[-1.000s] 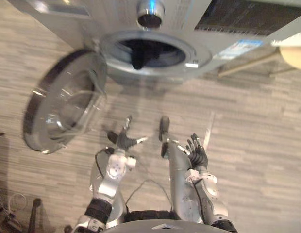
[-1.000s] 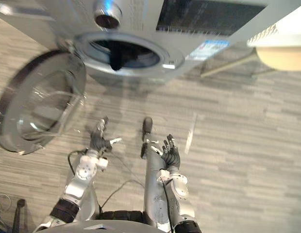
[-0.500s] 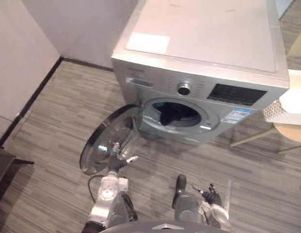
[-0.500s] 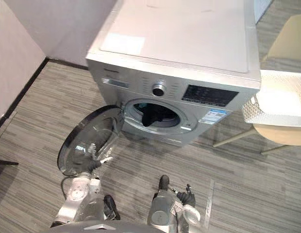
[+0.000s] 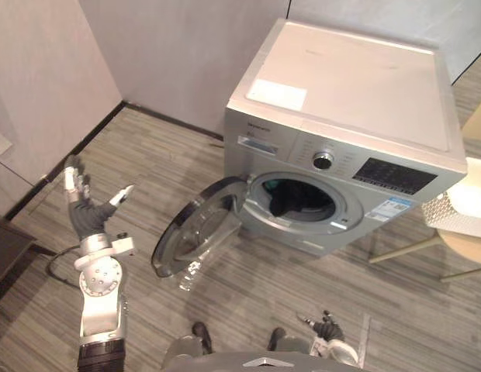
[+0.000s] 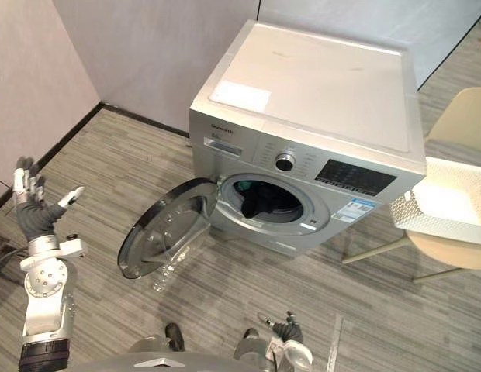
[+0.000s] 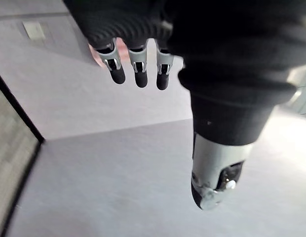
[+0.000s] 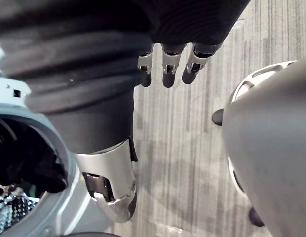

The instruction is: Pick up the laundry basket with both hands and put the clothes into the washing machine.

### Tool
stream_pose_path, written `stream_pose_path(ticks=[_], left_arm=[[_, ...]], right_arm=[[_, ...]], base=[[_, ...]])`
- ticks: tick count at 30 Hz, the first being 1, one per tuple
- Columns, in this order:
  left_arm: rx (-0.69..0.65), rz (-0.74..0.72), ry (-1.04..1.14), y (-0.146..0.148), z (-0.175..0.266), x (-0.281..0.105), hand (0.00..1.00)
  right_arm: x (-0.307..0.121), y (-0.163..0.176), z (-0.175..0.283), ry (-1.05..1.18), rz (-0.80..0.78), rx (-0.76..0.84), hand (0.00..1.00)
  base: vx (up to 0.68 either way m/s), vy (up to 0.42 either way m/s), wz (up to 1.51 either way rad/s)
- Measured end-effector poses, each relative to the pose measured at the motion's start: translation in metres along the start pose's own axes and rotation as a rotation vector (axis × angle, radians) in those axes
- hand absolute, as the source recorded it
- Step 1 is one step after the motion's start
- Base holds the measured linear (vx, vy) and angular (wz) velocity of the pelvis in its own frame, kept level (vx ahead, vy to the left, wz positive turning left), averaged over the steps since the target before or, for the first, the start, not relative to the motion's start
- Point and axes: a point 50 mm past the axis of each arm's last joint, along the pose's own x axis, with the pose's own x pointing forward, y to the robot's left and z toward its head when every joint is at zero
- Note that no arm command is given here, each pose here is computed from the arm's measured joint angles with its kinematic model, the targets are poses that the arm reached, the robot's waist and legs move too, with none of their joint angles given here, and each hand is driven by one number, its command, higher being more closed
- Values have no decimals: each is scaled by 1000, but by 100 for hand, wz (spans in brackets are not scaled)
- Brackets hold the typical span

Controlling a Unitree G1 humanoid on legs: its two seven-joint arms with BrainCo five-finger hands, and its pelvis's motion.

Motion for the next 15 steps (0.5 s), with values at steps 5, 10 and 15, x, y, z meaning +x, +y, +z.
stream_pose_path(ticks=[5,10,15], left_arm=[[246,54,285,16,-56,35,0],[428,92,498,38,-72,85,0],[391,82,623,58,-76,92,0]], right_arm=[[0,4,5,-16,68,-136,0],[0,6,18,-74,99,-192,0],[-7,-1,-2,-25,80,-167,0]], base=[[-121,-200,-14],[-194,-44,8],[-151,90,-12]])
